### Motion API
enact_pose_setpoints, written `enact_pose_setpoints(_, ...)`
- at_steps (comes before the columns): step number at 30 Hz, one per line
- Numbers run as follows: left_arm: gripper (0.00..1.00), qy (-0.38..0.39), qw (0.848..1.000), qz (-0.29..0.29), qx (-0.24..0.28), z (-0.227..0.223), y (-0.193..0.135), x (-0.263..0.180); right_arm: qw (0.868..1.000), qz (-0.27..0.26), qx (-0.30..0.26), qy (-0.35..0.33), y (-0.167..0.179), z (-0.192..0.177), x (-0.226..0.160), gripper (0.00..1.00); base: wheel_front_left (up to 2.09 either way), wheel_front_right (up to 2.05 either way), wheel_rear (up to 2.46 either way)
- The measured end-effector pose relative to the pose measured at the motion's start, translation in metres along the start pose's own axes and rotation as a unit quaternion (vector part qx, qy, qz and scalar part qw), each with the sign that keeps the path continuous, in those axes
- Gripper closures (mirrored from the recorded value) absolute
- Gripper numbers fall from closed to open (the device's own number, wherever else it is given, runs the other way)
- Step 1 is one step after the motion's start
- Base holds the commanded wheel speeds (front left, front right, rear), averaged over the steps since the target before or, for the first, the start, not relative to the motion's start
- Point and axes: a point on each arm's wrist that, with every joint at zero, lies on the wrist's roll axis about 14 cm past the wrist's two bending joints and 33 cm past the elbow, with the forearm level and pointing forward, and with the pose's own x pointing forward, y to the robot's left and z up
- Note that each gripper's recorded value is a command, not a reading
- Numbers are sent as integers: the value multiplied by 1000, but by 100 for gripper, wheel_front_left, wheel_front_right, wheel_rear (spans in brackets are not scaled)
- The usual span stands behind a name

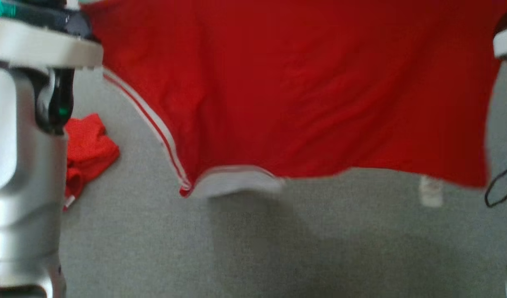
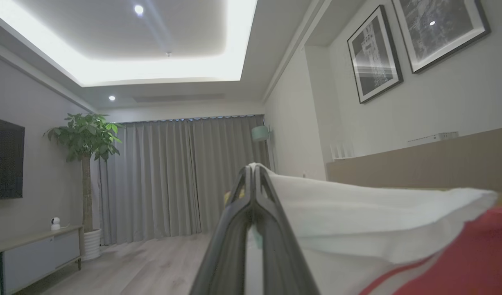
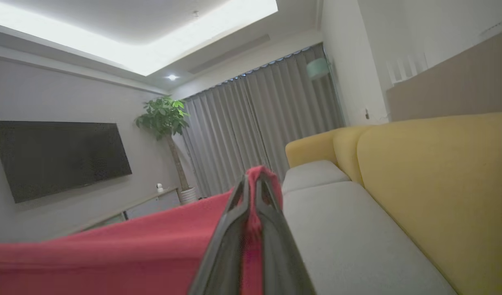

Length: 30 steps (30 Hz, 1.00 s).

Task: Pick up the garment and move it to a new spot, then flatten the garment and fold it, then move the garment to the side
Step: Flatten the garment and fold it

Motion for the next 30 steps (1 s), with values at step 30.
enact_pose_setpoints(30,100,309,929,130,-154,-253,-51,-204,954,-143,43,260,-72,-238,-129,100,0,0,0)
